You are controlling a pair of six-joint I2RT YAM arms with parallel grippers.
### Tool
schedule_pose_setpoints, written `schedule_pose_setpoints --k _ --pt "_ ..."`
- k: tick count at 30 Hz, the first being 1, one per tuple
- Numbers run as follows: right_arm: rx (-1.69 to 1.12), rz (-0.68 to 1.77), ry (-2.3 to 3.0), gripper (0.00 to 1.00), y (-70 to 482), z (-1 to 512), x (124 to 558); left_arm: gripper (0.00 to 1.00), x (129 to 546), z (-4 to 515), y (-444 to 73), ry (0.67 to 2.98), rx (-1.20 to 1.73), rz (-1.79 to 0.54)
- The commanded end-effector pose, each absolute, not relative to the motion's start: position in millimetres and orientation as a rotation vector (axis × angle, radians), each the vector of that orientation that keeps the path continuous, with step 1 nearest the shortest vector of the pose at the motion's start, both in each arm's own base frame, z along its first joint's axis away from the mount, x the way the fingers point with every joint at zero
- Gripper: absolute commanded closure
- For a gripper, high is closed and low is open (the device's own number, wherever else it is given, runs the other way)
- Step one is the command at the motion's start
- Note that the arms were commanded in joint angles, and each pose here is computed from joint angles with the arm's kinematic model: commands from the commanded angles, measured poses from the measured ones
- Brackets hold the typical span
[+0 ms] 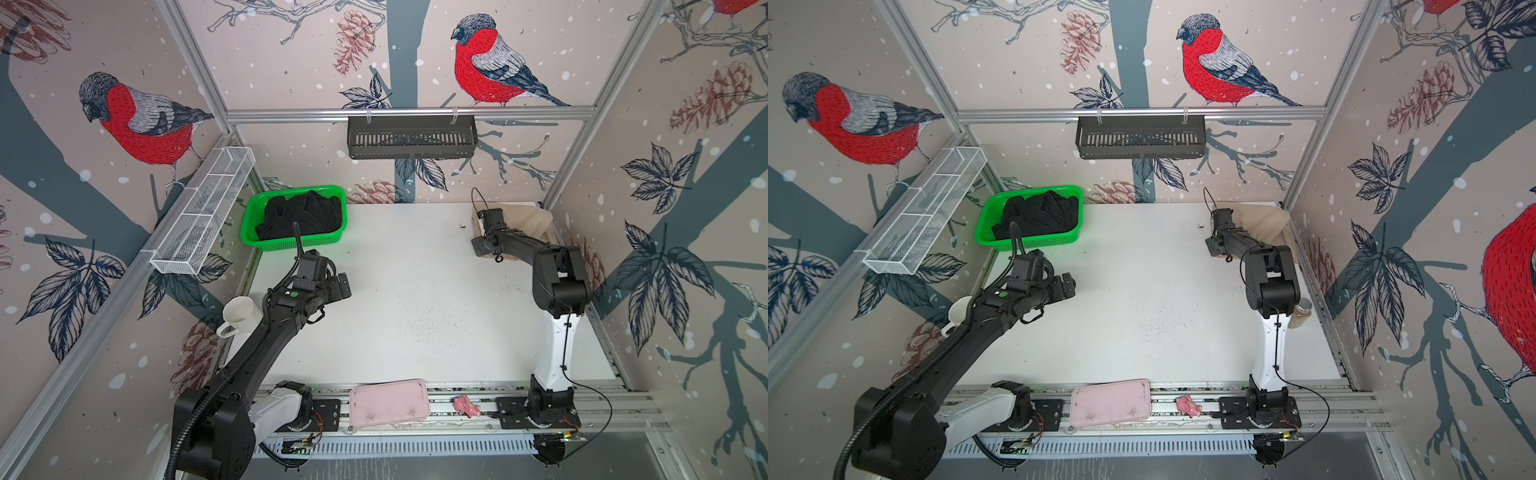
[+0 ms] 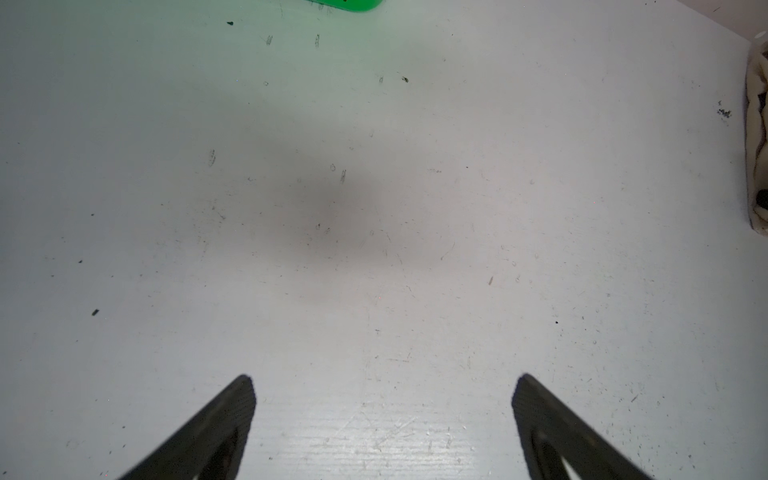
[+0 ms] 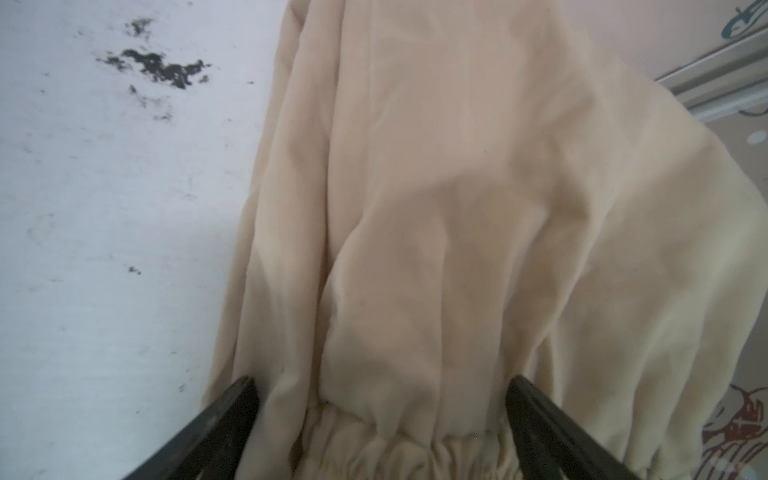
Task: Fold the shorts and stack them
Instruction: 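Lower the folded shorts onto the table corner and open the right gripper, then lift the right gripper off the shorts while the left reaches into the green basket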
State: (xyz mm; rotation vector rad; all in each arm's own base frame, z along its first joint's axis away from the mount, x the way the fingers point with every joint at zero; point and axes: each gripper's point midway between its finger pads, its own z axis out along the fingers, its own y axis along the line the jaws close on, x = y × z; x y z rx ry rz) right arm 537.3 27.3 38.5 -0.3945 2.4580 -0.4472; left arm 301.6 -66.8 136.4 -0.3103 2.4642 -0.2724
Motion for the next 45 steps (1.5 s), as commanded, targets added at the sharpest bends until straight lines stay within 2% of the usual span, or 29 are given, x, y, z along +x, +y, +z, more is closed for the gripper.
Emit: schedule_pose_setpoints --k 1,5,14,17,22,26,31,38,45 --pt "-0.547 -0.419 2.546 0.04 32.3 19.1 512.1 0.03 305.2 140.1 -66.0 2.439 -0.326 -0.279" --pt "-0.511 -0.323 2.466 0.03 47.0 49.4 518.4 0.03 308.6 145.8 -64.1 2.422 -0.321 -0.262" --pt "-0.405 -0.090 2.217 0.00 77.7 165.3 528.1 0.03 333.6 184.1 -55.5 2.325 -0.311 -0.203" --pt "-0.375 0.061 2.184 0.00 94.3 193.3 512.6 0.03 351.8 205.8 -47.5 2.262 -0.327 -0.192" --pt "-0.447 0.379 2.038 0.00 159.6 236.9 452.8 0.03 394.4 254.4 -34.5 2.182 -0.331 -0.114" --pt "-0.544 0.499 1.967 0.00 210.8 244.5 403.1 0.03 427.3 273.3 -23.7 2.174 -0.304 0.029" --pt "-0.667 0.635 1.913 0.00 248.0 231.9 351.9 0.03 467.7 268.2 -17.8 2.200 -0.283 0.130" --pt "-0.688 0.722 1.903 0.00 257.1 216.7 334.3 0.03 525.7 255.5 3.2 2.203 -0.330 0.165" --pt "-0.695 0.801 1.898 0.00 270.1 208.0 330.5 0.03 583.8 220.3 18.4 2.213 -0.361 0.152"
